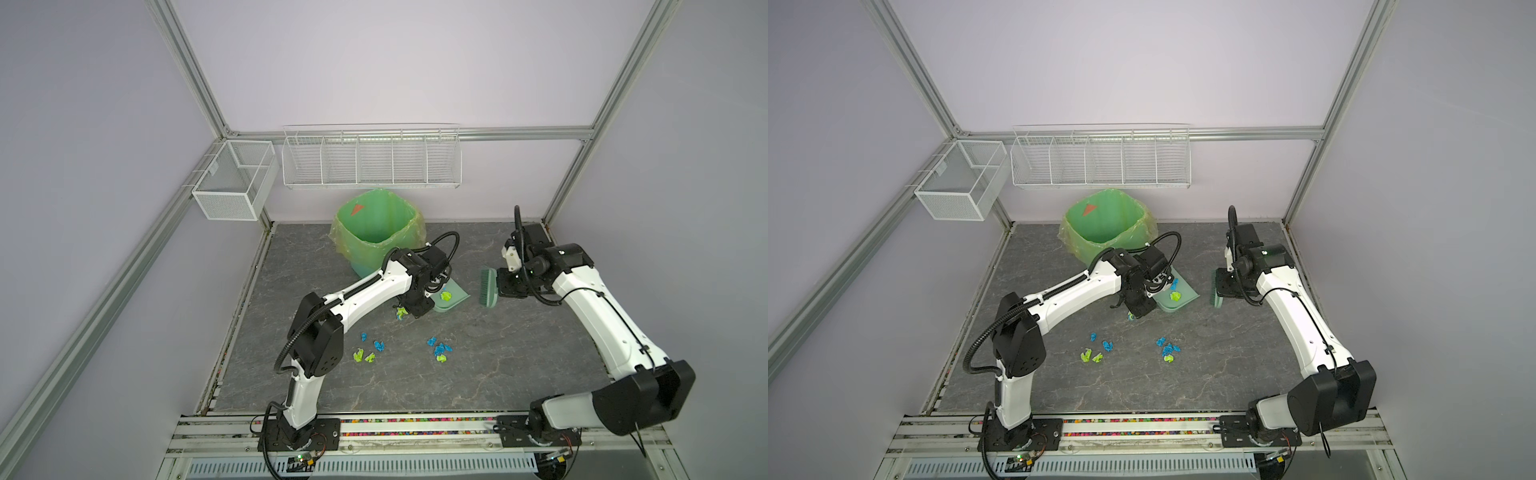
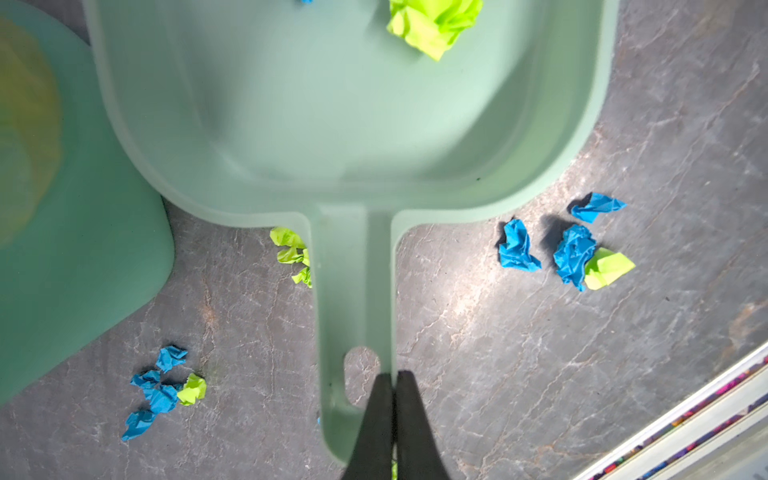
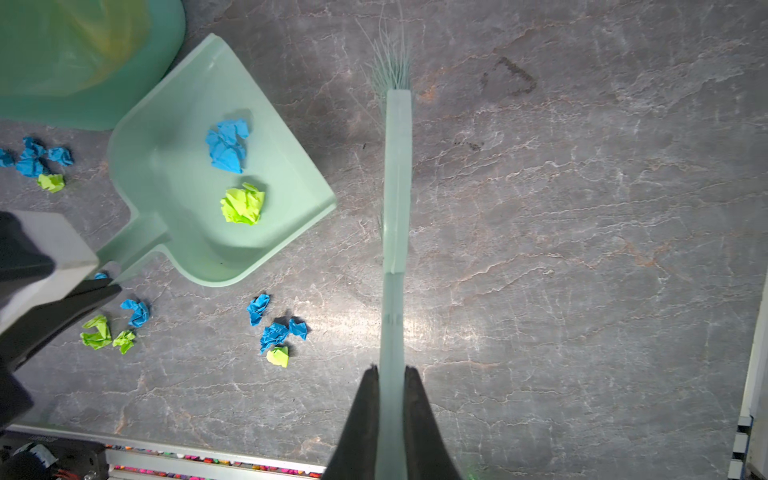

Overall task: Sweep away the paper scraps from the table
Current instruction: 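Draw the brush back with the right gripper while the left lifts the dustpan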

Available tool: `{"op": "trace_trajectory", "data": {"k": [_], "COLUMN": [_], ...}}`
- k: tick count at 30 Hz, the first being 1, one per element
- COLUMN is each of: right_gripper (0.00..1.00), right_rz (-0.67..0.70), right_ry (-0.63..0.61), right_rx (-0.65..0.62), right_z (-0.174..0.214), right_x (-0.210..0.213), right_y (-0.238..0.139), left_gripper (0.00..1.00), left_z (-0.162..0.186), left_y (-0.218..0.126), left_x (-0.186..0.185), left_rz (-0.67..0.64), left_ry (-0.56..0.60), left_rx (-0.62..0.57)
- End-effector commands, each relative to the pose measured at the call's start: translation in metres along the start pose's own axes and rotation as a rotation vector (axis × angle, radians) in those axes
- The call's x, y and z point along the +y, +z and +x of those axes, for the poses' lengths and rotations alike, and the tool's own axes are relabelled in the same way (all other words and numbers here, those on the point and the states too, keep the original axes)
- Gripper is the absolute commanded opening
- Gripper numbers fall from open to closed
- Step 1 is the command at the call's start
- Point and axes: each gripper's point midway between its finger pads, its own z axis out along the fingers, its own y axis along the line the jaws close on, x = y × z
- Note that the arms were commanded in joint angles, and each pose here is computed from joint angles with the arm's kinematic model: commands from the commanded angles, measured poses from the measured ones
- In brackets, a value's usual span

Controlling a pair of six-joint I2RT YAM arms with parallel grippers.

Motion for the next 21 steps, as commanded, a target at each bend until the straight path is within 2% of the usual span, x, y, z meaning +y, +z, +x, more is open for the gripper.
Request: {"op": "trace_trajectory", "data": {"k": [1, 16, 21], "right_gripper": [0.07, 0.07, 0.07], "right_rz": [0.033, 0.065, 0.063], "right_ry": [0.022, 0.082, 0.099], "right_rx": [-0.032, -0.071, -0.071], "right_z": [0.002, 0.012, 0.019], "right_x": [-0.012, -0.037, -0.04], "right_y": [-0.01, -0.025, -0.023], "left_gripper": [0.0, 0.0, 0.0], "left_z": [-0.009, -0.026, -0.037], "left_y": [-0.01, -0.037, -0.064], "left_x": [-0.002, -0.024, -0.03], "left_rz": [-0.006, 0.092, 0.144], "left_ry": [-0.058, -0.118, -0.153], "left_rx": [-0.038, -0.139, -0.186]}}
